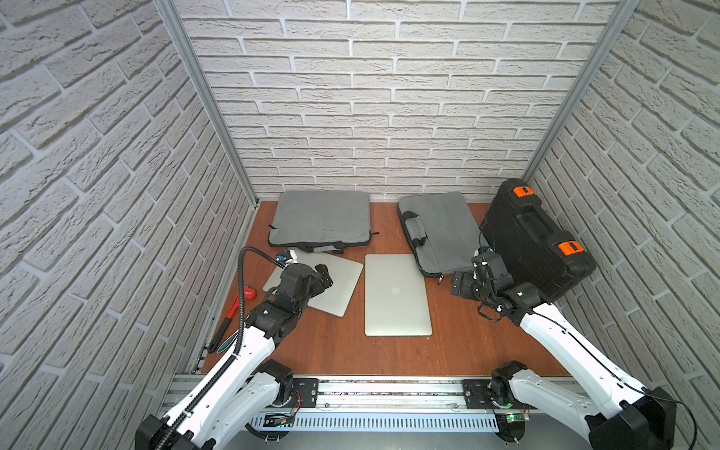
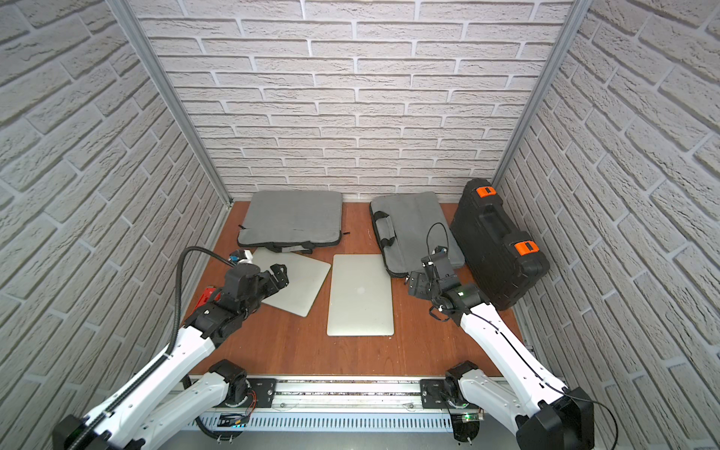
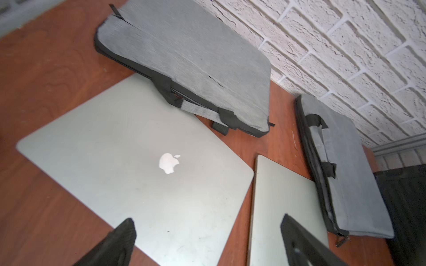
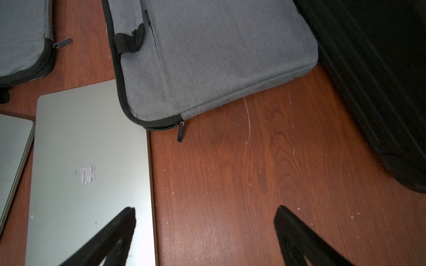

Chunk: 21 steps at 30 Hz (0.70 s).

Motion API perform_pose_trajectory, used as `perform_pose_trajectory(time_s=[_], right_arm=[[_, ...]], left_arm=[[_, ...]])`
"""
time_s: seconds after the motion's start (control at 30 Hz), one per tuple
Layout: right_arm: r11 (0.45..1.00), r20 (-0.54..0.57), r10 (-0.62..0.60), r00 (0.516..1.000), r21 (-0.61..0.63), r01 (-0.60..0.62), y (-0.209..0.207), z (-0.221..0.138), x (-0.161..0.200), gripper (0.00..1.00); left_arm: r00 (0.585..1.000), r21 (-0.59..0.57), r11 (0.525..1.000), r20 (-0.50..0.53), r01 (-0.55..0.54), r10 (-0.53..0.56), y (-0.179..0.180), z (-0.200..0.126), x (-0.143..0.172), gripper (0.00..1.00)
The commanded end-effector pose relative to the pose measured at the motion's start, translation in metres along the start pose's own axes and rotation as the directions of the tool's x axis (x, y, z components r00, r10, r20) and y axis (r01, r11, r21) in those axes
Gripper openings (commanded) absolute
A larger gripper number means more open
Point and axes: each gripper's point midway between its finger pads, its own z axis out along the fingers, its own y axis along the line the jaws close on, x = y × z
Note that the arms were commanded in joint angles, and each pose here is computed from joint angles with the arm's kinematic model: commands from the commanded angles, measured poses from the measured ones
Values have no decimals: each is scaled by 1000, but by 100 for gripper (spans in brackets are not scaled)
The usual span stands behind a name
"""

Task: Open the zippered laptop bag and take out the laptop
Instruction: Adjust the laptop at the center of the board.

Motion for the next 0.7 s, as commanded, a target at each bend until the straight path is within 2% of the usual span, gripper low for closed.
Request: perform_pose_trajectory(time_s=[0.0, 0.17, 0.3, 0.63, 0.67], right_arm=[[997, 60, -48, 997, 60, 44, -11, -2, -9, 100], [990, 146, -107, 983, 108, 92, -19, -3, -21, 100], [990, 164, -111, 980, 108, 94, -18, -3, -24, 100], [993, 15, -118, 993, 5, 118, 12, 37, -2, 100], [993, 4, -115, 993, -13, 115, 16, 41, 0, 100]], left_arm=[[997, -88, 995, 54, -51, 56, 23, -4, -5, 98], [987, -110, 992, 140, -64, 80, 32, -8, -17, 98], [985, -122, 991, 155, -56, 75, 37, -6, -18, 98], [972, -265, 960, 186, -88, 140, 71, 2, -30, 98], [976, -287, 953, 161, -96, 146, 78, 9, -29, 98]])
